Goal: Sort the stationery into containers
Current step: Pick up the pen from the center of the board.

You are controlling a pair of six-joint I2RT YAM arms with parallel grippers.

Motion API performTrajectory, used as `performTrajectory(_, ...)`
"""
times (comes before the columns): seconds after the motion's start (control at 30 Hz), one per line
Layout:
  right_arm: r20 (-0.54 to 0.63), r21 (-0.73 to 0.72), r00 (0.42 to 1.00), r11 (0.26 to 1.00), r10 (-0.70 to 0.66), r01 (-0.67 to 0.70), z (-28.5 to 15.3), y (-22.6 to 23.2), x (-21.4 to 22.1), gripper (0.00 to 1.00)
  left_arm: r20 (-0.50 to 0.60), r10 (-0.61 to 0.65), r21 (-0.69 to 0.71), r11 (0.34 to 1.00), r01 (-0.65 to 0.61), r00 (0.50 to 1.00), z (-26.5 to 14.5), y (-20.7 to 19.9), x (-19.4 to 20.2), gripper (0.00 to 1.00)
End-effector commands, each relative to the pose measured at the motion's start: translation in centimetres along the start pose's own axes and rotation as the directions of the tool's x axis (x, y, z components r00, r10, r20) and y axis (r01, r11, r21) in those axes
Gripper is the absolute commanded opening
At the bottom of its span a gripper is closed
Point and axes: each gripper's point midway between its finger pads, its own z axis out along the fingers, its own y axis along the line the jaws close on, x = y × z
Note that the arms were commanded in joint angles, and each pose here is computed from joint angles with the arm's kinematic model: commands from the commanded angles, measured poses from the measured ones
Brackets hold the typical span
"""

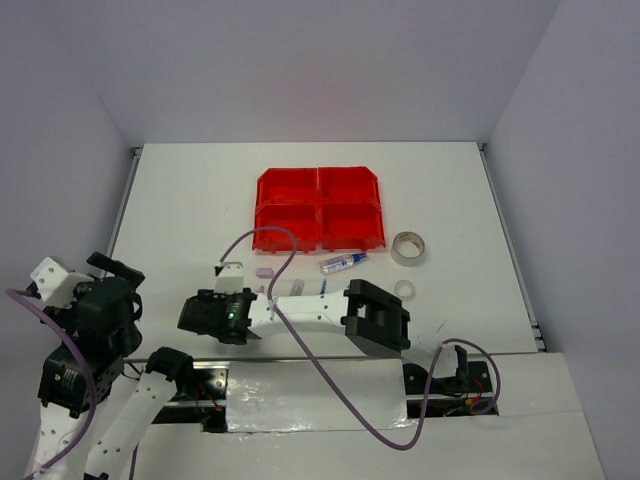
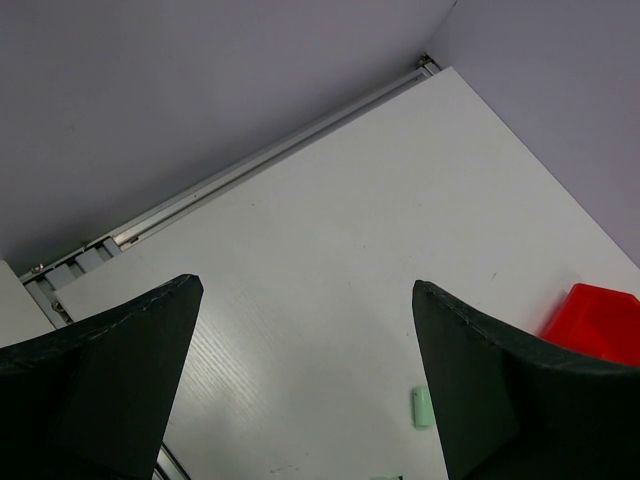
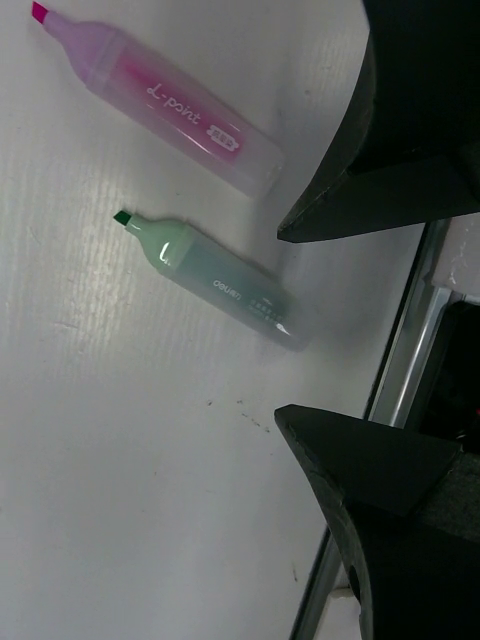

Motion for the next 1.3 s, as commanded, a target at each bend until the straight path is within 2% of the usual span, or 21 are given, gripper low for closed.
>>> performTrajectory(0.0,0.035,0.016,0.999,0.999,0.033,-0.034,-0.6,0.6,-0.6,0.74,0.010,-0.001,0.014,1.000,0.001,1.000,0.2,-0.8,-0.4,0.99)
performTrajectory(0.7,0.020,0.116,1.000,0.993,-0.001,-0.001,2.8,-0.5,1.3,0.69,0.014,-0.008,0.052,0.999,0.007,1.000,0.0,-1.1,-0.5,0.99)
performTrajectory(0.9,0.002,0.120,1.000,0.992,-0.024,0.024,3.6,-0.3,1.8,0.63,0.018,-0.018,0.055,0.998,0.017,1.000,-0.1,-0.9,-0.6,0.99)
performTrajectory(1.0,-0.007,0.119,0.999,0.992,-0.031,0.032,3.9,-0.4,2.1,0.54,0.018,-0.017,0.056,0.998,0.016,1.000,-0.1,-0.9,-0.6,0.99)
performTrajectory(1.27,-0.029,0.153,0.995,0.983,-0.096,0.099,4.3,-1.8,2.7,0.49,0.020,-0.022,0.061,0.998,0.020,1.000,-0.2,-0.9,-0.6,0.99)
